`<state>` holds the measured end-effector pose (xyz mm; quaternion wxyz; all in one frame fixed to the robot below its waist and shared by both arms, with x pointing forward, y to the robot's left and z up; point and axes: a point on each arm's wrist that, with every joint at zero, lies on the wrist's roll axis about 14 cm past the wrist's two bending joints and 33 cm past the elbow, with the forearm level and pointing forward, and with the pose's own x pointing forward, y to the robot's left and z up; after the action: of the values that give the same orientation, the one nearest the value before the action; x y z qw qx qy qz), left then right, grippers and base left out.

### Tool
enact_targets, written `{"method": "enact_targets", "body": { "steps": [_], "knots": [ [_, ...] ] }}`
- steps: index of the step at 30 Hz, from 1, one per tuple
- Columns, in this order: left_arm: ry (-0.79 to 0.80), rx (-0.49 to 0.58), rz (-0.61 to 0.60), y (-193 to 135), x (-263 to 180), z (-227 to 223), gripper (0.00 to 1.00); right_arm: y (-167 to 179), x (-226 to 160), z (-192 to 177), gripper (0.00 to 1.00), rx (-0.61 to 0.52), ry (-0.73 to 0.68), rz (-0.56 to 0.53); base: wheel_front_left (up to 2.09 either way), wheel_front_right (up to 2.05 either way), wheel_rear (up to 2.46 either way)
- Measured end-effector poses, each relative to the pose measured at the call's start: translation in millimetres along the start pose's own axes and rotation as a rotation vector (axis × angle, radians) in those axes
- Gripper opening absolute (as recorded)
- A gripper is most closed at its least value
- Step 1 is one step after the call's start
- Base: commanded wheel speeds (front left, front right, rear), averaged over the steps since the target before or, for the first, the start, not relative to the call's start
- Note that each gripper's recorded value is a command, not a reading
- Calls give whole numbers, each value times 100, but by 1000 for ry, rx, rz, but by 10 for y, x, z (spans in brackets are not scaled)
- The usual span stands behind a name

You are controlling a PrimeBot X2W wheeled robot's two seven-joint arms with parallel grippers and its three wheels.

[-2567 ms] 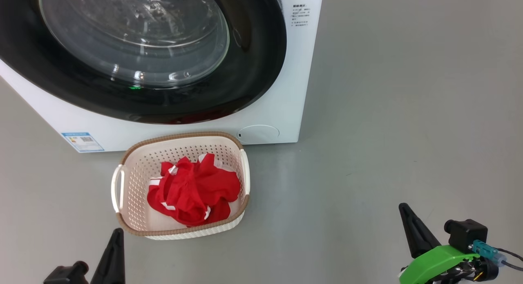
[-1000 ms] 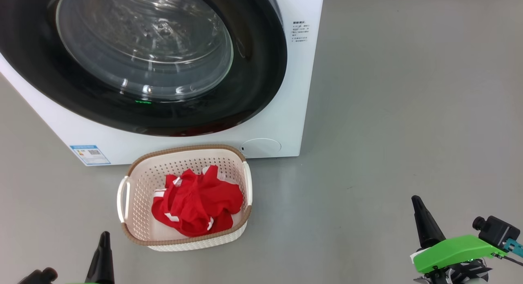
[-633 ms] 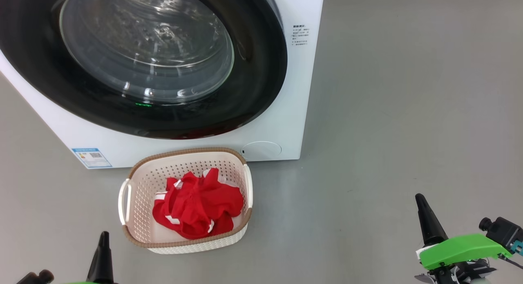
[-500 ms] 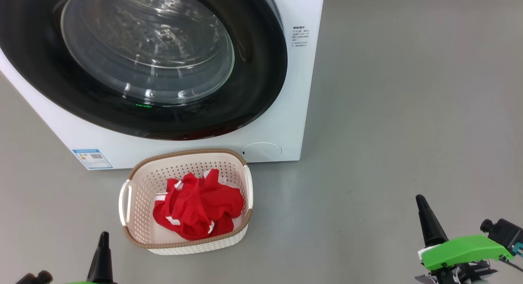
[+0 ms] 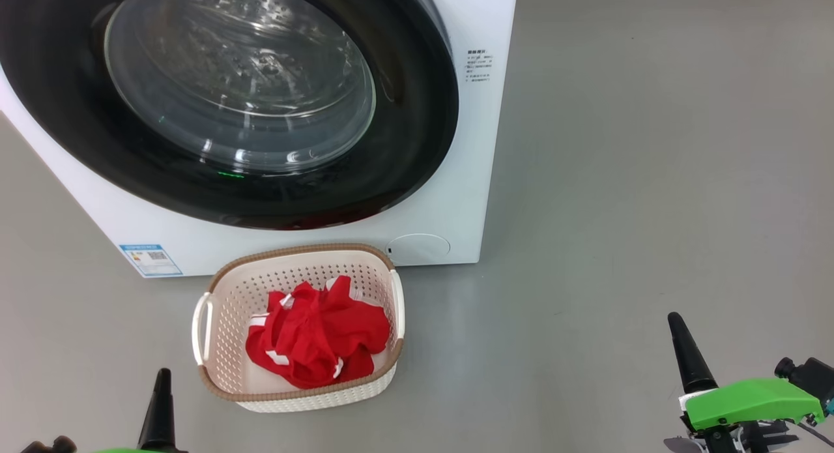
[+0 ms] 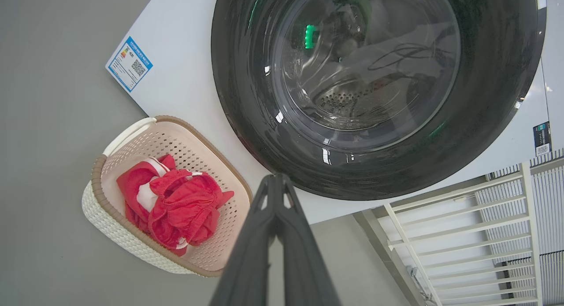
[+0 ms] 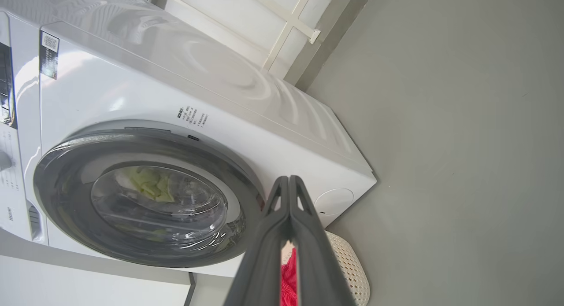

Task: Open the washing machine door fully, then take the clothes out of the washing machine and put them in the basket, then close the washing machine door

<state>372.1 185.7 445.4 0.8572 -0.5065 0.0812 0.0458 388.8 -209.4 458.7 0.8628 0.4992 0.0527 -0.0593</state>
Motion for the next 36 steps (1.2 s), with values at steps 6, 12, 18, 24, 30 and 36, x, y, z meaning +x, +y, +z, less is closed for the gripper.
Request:
{"method": "enact_targets", "body": {
  "steps": [6, 12, 18, 24, 30, 36],
  "knots": [
    [-6, -56, -4, -17, -5, 21, 0, 31, -4, 21, 0, 56, -3, 8, 0, 0, 0],
    [-7, -119, -21, -78, 13, 52, 0, 71, -10, 31, 0, 121, -3, 20, 0, 0, 0],
    [-6, -192, -30, -102, 1, 69, 0, 136, -17, 45, 0, 201, -4, 39, 0, 0, 0],
    [-5, -257, -40, -129, -7, 85, 0, 170, -25, 79, 0, 267, -9, 51, 0, 0, 0],
    [-6, -321, -54, -167, -12, 109, 0, 213, -33, 110, 0, 332, -11, 68, 0, 0, 0],
    [-5, -386, -68, -199, -21, 128, 0, 212, -74, 108, 0, 394, -6, 74, 0, 0, 0]
  ]
}}
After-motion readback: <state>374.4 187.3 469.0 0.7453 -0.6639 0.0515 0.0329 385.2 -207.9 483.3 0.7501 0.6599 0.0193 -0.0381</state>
